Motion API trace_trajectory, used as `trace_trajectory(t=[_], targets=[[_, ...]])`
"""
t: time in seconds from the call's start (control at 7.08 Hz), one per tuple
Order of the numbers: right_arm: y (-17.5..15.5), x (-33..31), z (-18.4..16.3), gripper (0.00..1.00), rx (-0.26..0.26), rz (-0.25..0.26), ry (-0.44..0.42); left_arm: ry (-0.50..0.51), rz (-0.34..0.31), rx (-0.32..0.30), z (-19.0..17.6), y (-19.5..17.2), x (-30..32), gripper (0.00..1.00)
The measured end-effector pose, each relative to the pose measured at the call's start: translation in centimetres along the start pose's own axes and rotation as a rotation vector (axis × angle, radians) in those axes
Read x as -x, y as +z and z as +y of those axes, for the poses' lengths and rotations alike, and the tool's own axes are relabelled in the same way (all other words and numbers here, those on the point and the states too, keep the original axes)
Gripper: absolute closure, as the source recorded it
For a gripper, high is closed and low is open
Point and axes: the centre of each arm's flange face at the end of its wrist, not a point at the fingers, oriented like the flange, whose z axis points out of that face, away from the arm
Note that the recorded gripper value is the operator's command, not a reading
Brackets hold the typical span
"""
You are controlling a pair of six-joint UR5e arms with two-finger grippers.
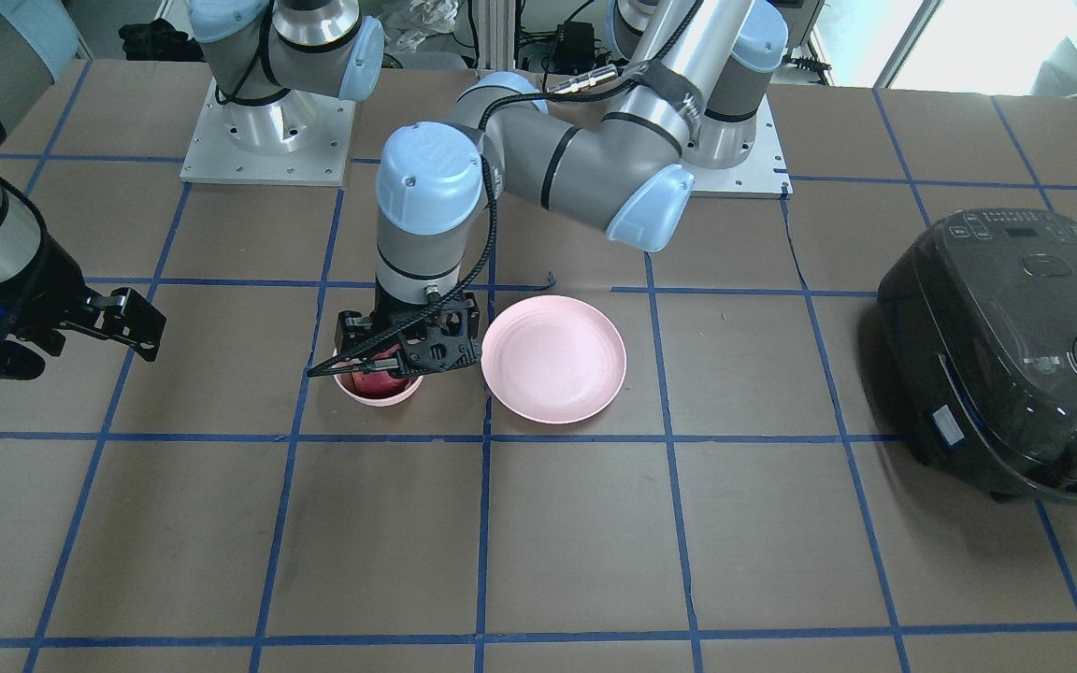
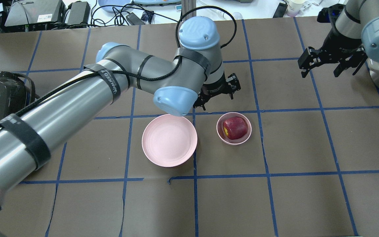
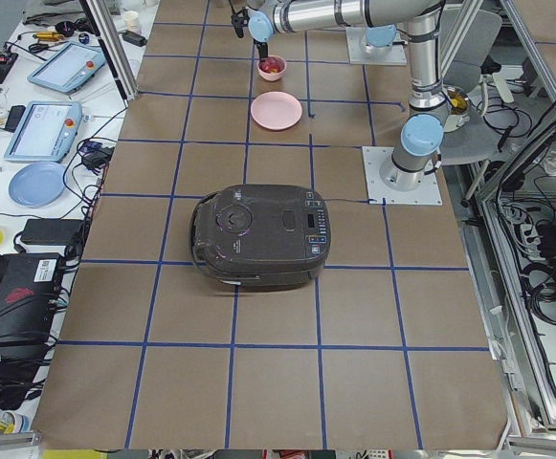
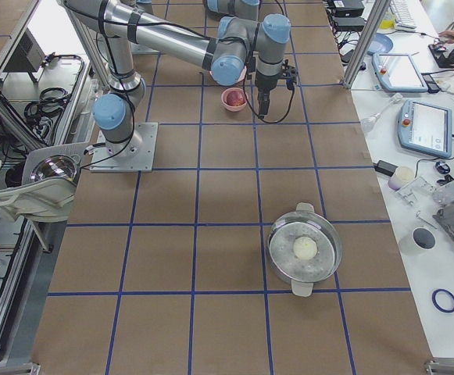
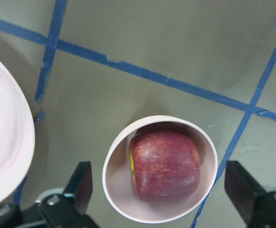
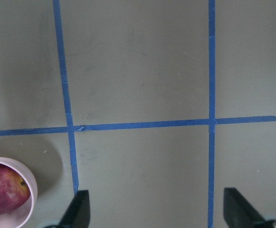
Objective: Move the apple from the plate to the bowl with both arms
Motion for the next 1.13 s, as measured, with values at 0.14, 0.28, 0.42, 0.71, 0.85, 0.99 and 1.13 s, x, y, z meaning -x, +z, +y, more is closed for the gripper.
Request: trace_trajectory(t=[0.14,0.28,0.42,0.71,0.85,0.99,1.13], targets=[[-1.9,1.6,0.5,0.0,-0.02,-0.003,-0.02,0.074,-0.014,0.009,0.0,-3.7,1.9,0.0],[-3.9,4.4,1.4,0.0,-0.045,0.0,-0.051,0.135,-0.024,0.007,0.4,-8.0,4.0,0.0],[-5.5,7.3,2.7,0.0,-0.067,0.0,-0.062,0.171,-0.029,-0.004,1.0,-12.2,6.2,0.0],[-7.2,10.2,4.1,0.0,-0.093,-0.007,-0.048,0.279,-0.108,-0.015,2.6,-18.7,11.3,0.0],[-7.7,10.5,4.3,0.0,-0.102,-0.008,-0.045,0.324,-0.146,-0.026,2.9,-20.7,13.6,0.0],[-8.3,10.6,4.7,0.0,-0.112,-0.009,-0.042,0.352,-0.166,-0.04,2.3,-22.1,15.8,0.0],[-9.0,10.6,5.3,0.0,-0.124,-0.008,-0.041,0.359,-0.172,-0.054,1.3,-22.8,17.7,0.0]])
